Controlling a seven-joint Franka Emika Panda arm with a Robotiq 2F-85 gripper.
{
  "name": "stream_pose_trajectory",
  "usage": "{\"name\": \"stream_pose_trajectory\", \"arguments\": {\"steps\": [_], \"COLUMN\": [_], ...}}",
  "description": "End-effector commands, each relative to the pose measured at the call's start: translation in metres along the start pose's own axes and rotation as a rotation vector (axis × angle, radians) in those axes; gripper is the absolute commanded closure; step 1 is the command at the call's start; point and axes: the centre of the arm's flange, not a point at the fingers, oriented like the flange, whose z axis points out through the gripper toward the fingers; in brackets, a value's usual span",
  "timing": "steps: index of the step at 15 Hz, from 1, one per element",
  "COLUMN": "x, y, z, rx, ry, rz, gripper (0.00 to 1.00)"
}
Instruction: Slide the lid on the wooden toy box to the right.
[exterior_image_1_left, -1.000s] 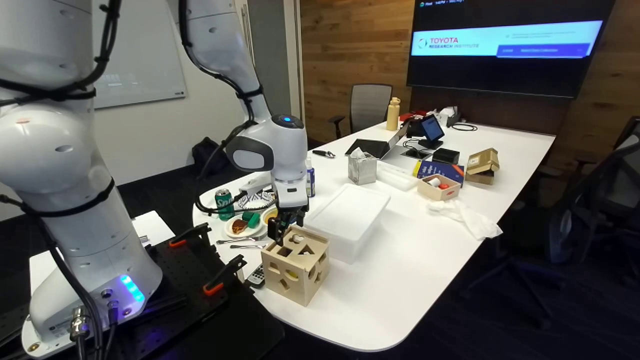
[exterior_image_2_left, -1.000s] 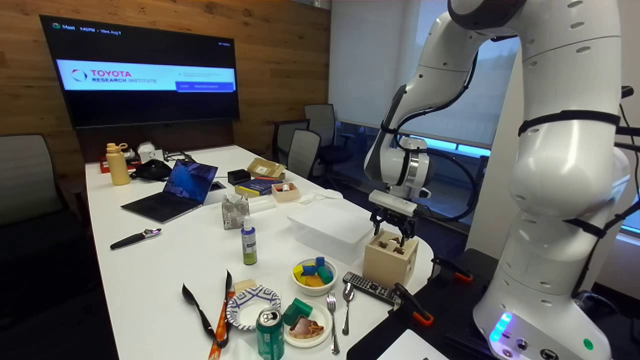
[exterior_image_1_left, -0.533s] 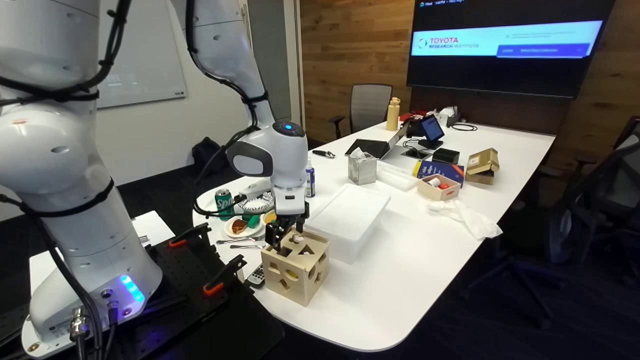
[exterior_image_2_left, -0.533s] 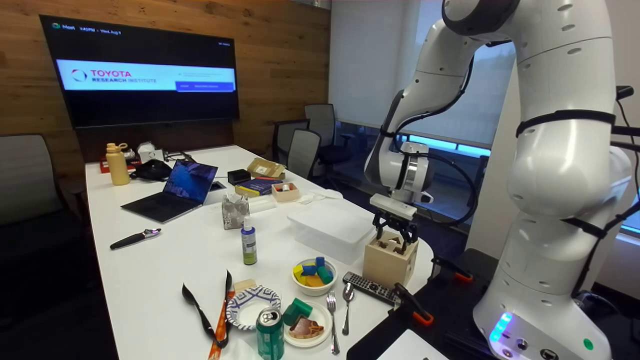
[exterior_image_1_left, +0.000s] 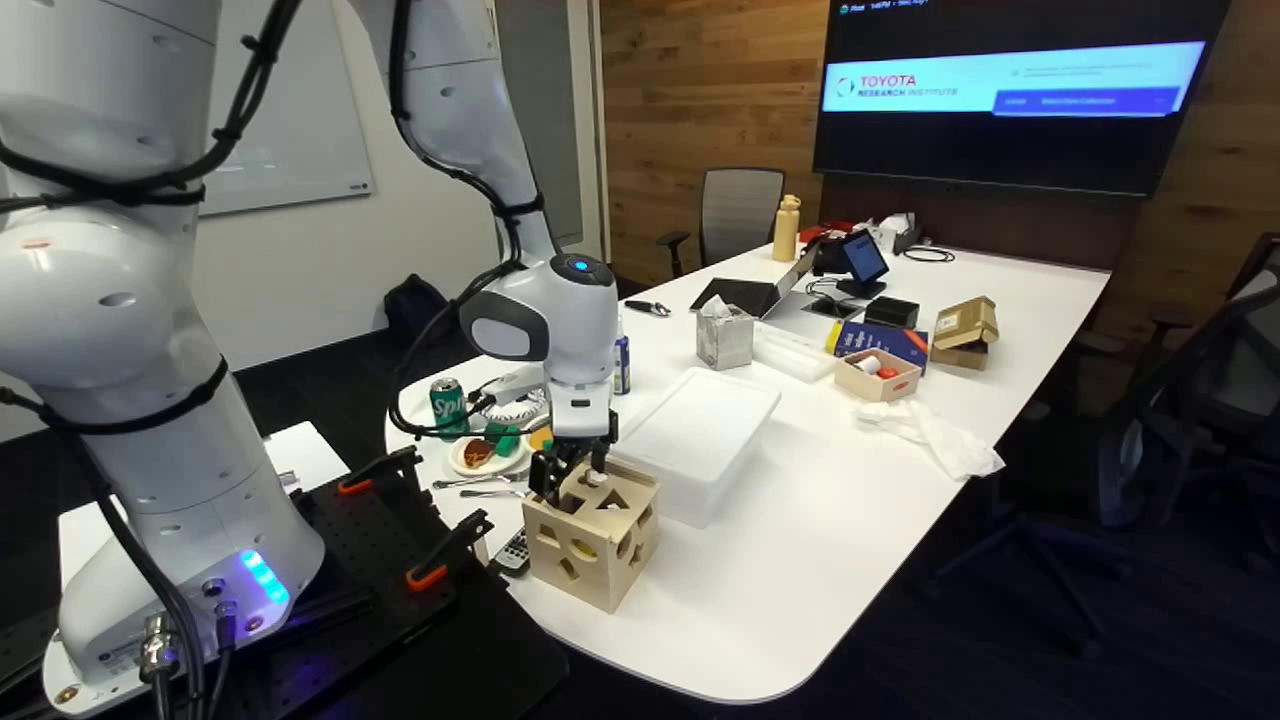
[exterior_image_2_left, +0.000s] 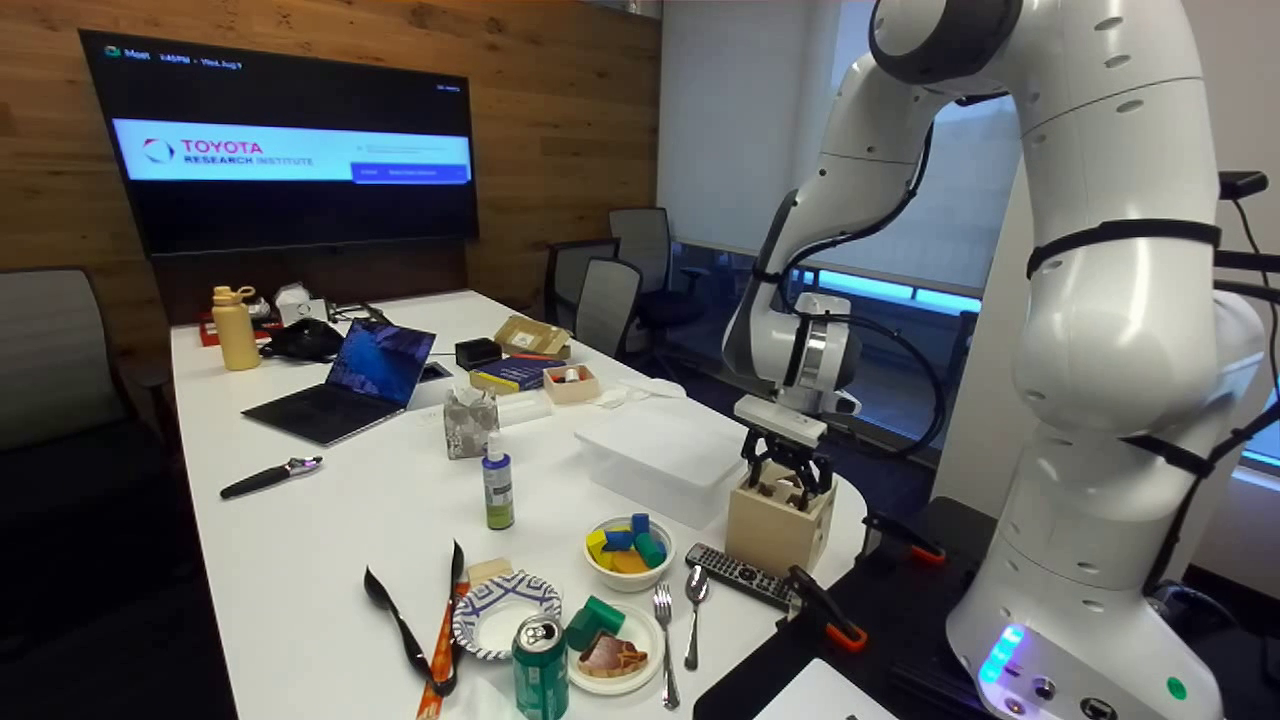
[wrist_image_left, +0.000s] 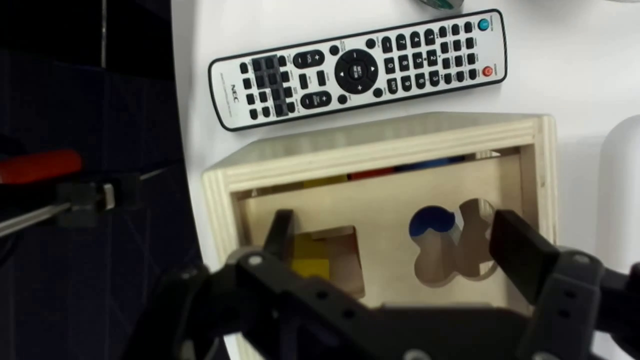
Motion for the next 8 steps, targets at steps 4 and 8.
{"name": "stream_pose_trajectory", "arguments": {"steps": [4,8], "x": [0.0063,0.0114], "y": [0.0013,0.0028], "z": [0.0037,0.0023], "rx": [0.008,0.002], "ry": [0.022,0.025], "rz": [0.018,0.026], "gripper": [0.00,0.00]}}
